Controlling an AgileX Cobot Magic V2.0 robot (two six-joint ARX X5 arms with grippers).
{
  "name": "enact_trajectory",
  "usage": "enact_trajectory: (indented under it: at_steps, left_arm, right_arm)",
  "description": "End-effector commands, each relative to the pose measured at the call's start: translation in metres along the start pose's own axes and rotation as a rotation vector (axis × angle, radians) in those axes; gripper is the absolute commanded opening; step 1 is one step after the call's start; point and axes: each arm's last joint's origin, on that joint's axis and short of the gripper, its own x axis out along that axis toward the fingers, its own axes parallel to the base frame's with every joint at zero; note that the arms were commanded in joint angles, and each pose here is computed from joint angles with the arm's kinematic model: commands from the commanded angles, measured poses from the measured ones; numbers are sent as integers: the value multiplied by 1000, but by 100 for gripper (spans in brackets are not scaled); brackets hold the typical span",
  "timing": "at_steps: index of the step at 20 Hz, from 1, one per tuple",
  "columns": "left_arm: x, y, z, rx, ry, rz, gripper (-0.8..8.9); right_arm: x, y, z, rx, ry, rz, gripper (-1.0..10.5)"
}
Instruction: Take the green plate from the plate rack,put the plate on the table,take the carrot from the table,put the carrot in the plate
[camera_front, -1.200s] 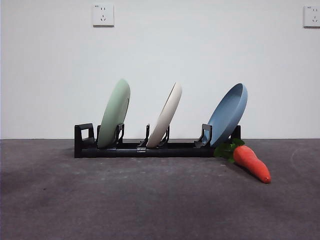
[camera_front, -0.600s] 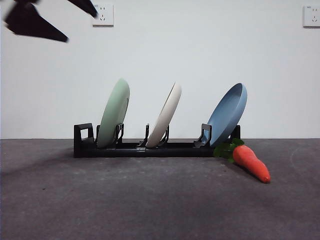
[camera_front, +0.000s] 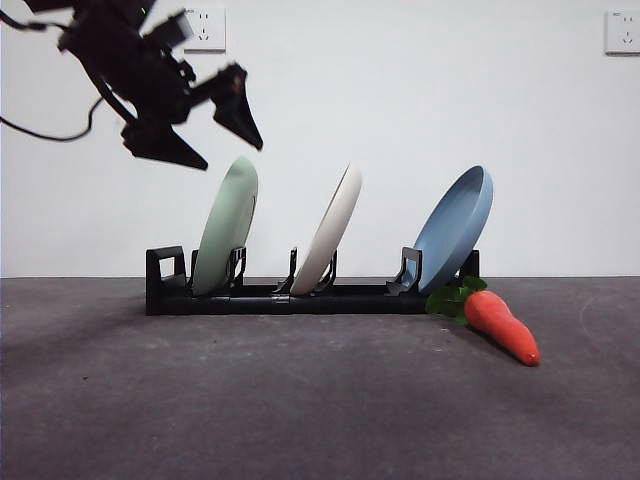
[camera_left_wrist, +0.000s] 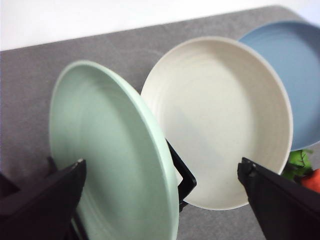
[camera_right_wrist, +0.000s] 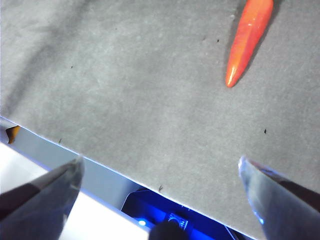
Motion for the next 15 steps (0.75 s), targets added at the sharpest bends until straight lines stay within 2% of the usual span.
enact_trajectory:
  at_steps: [1, 3, 4, 7, 9, 11, 13, 15]
  left_arm:
    - [19, -2, -10, 33, 17, -7, 561]
    - [31, -4, -19, 32, 43, 1, 558]
    - [34, -5, -21, 33, 51, -2, 487]
    - [37, -11, -22, 40, 53, -16, 187]
    - [38, -12, -23, 38, 58, -24, 87]
    - [37, -12, -24, 34, 69, -24, 65]
    - [37, -12, -24, 28, 79, -24, -12]
    - [37, -12, -25, 26, 84, -25, -8]
  right_arm:
    - [1, -1, 2, 9, 2, -3, 599]
    - [2, -1, 3, 14, 9, -3, 599]
    - [3, -2, 3, 18, 12, -2, 599]
    - [3, -2, 3, 18, 13, -2, 599]
    - [3, -2, 3, 18, 13, -2, 599]
    - [3, -2, 3, 18, 13, -2, 598]
    - [3, -2, 3, 18, 13, -2, 598]
    - [3, -2, 3, 17, 13, -2, 598]
